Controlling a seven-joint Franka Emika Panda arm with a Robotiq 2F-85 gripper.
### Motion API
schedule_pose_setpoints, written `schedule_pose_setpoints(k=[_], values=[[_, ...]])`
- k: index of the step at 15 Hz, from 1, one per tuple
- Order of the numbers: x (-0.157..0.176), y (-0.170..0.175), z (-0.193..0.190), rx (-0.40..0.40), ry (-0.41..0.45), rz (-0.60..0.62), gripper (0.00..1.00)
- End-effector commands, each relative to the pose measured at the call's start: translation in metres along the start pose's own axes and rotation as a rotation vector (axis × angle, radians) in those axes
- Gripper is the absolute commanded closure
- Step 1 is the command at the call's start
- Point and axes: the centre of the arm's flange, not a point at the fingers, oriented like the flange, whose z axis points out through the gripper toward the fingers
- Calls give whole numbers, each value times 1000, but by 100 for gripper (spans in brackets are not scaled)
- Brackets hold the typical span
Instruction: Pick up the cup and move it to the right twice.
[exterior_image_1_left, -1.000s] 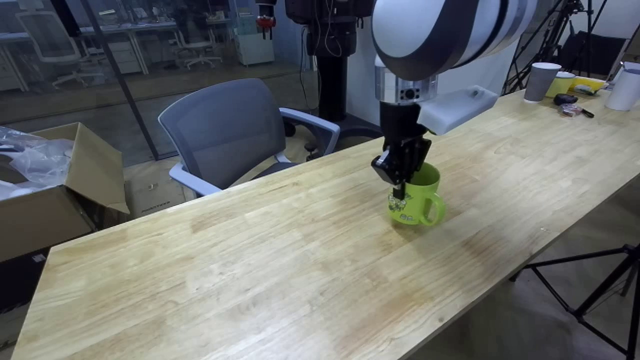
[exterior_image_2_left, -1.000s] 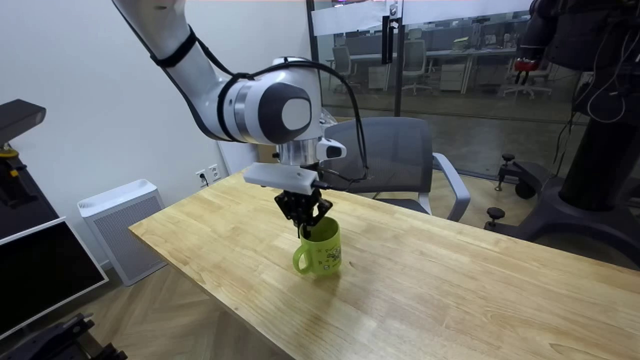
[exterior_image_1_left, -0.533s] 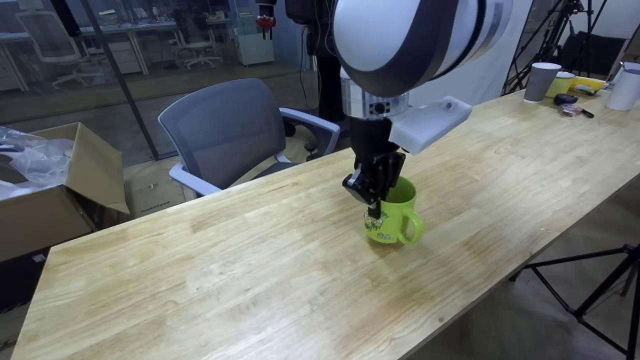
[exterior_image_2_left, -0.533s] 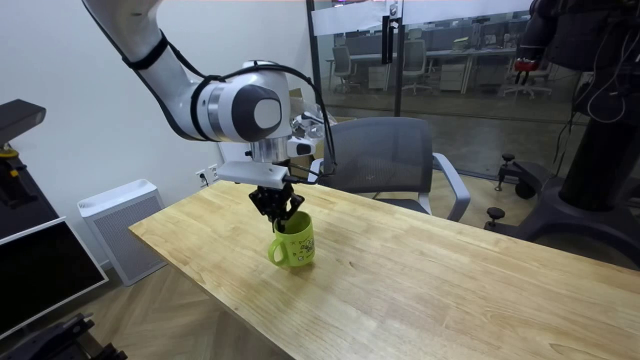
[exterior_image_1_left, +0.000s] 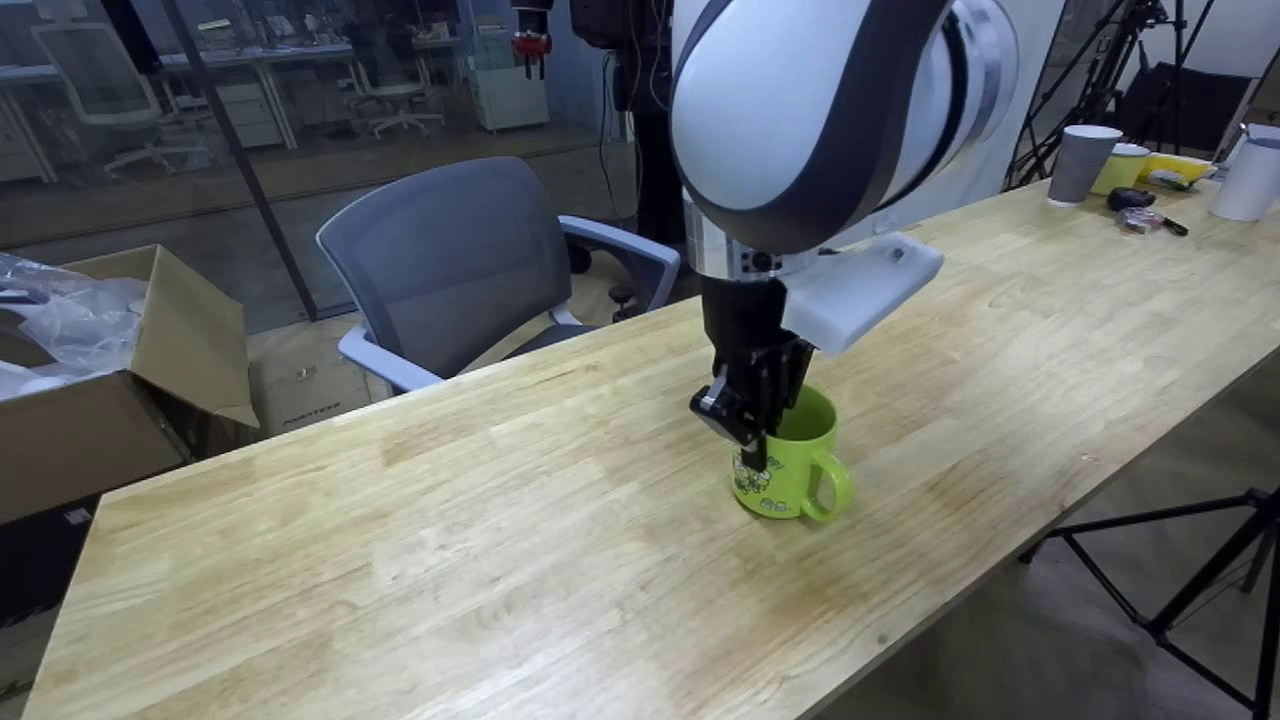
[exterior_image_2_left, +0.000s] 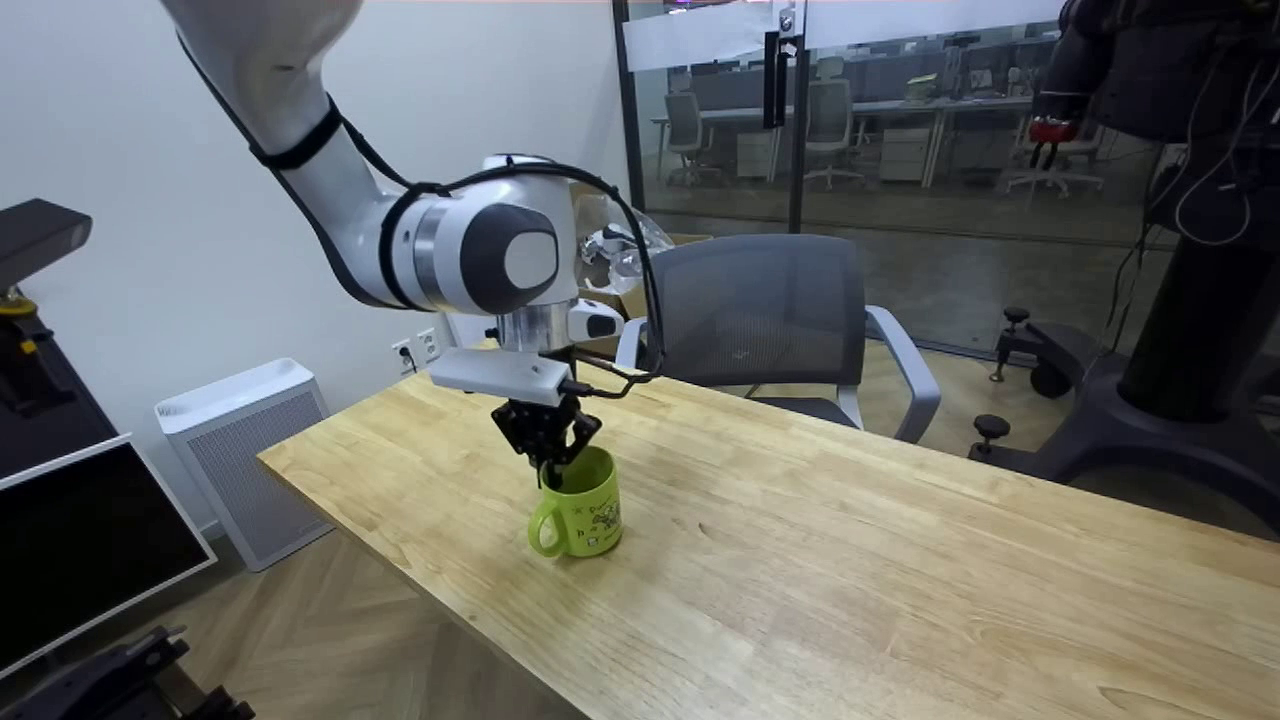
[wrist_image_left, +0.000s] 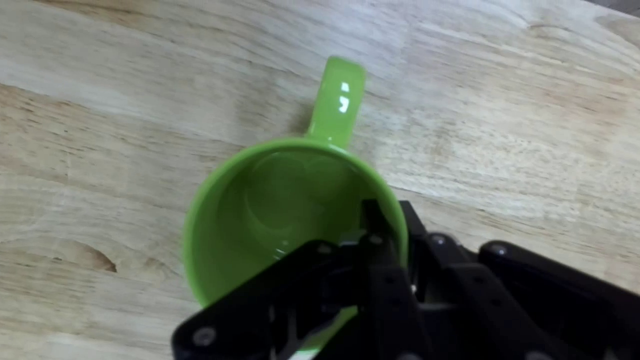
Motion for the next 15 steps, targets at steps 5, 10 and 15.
schedule_pose_setpoints(k=[5,10,15], values=[[0,8,0,-25,-16,48,64],[0,20,1,-39,-28,87,32],[1,26,-5,-58,-44,103,1]])
